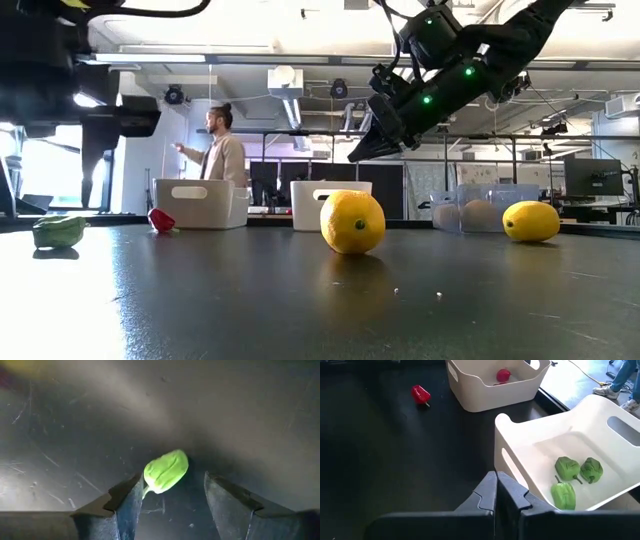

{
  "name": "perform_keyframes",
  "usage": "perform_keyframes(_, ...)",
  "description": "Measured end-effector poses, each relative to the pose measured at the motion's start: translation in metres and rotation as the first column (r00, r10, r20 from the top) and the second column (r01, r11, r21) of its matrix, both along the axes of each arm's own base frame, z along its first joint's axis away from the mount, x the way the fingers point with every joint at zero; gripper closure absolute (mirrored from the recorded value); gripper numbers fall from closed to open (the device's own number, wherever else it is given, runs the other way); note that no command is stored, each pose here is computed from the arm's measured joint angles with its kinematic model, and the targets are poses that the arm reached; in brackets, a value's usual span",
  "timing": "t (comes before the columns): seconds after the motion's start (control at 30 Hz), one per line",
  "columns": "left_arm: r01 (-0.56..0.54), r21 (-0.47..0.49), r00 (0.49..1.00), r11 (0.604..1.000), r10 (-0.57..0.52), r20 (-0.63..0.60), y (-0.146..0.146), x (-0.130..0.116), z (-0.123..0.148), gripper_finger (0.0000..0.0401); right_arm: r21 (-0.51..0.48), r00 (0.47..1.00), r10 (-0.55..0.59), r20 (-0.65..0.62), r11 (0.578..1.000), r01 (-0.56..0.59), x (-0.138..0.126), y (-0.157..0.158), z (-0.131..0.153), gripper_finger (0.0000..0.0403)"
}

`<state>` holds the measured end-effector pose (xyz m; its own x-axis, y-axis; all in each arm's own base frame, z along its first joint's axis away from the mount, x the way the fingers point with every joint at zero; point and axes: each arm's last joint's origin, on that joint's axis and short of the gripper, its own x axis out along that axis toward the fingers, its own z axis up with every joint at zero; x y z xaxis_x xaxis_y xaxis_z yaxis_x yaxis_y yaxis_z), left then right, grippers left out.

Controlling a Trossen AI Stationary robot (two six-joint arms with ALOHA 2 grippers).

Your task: Sort produce into baskets

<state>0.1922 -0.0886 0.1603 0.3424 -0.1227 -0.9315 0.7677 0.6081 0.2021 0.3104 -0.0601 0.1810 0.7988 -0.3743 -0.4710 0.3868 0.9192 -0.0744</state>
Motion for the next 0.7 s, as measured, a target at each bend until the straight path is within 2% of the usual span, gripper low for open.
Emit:
perform_keyframes(0.13,0.013,0.027,0.999,1.000,-0.014,0.031,-0.001,0.003,-0.002,0.0201,0.000,1.000,0.000,0.000,1.000,0.000,0.000,0.000,0.000,0.0403)
perform_keyframes(0.33,0.037,0.059,0.999,0.998,-0.036,-0.012,-0.003,0.008,-0.014,0.0215,0.001,1.000,0.000,-0.004,1.000,0.000,0.000,0.000,0.000,0.0403)
perform_keyframes(0.57,0.036,0.065,0.999,0.997,-0.033,-0.037,-0.004,0.009,-0.020,0.0268,0.001,1.000,0.000,-0.005,1.000,0.000,0.000,0.000,0.000,0.0403)
perform_keyframes(0.7,-0.012,0.049,0.999,0.999,0.014,-0.040,-0.004,0.009,-0.019,0.0309,0.001,1.000,0.000,-0.006,1.000,0.000,0.000,0.000,-0.001,0.0403)
